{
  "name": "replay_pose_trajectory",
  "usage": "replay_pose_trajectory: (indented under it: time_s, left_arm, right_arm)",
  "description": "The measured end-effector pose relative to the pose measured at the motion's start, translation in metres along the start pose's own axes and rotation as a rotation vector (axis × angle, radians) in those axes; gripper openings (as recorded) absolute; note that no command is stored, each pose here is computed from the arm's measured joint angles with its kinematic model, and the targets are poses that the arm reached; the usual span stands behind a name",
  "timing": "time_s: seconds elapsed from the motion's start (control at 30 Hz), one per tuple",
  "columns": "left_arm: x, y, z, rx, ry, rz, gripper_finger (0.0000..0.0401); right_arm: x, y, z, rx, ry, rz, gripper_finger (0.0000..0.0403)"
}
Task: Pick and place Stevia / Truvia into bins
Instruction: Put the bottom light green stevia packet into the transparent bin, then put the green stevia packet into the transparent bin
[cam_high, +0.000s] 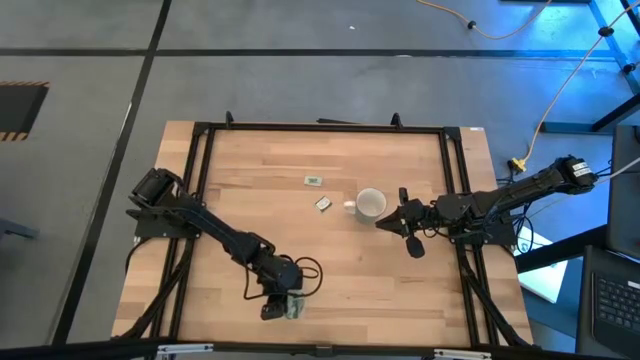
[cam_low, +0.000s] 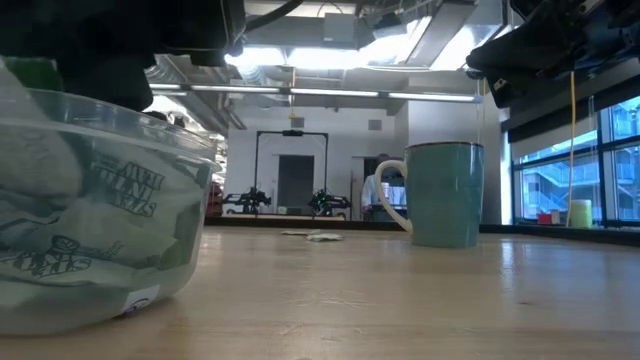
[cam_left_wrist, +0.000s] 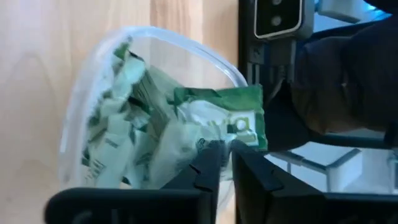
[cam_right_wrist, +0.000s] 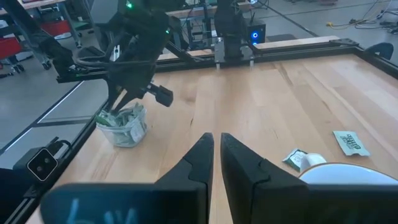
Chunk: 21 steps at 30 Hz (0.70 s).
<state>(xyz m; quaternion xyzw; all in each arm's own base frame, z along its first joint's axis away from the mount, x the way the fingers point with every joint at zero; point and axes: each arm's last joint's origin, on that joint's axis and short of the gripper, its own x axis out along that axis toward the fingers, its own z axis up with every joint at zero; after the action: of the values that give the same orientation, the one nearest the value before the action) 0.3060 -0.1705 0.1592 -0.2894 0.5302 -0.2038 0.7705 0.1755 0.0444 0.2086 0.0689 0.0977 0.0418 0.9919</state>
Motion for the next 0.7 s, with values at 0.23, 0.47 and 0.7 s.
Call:
replay_pose_trajectory:
  time_s: [0.23, 0.47, 0.7]
  left_arm:
    - [-0.006, 0.003, 0.005, -0.039, 0.012, -0.034, 0.0082]
    - [-0.029, 0.002, 0.017, -0.021, -0.028, -0.092, 0.0092]
    - [-0.064, 0.005, 0.034, 0.080, -0.167, -0.076, 0.0090]
  right_arm:
    - [0.000, 0.000, 0.000, -0.001, 0.000, 0.000, 0.0035]
    - [0.000, 0.000, 0.000, -0.001, 0.001, 0.000, 0.0035]
    - [0.000, 0.000, 0.000, -0.006, 0.002, 0.000, 0.0035]
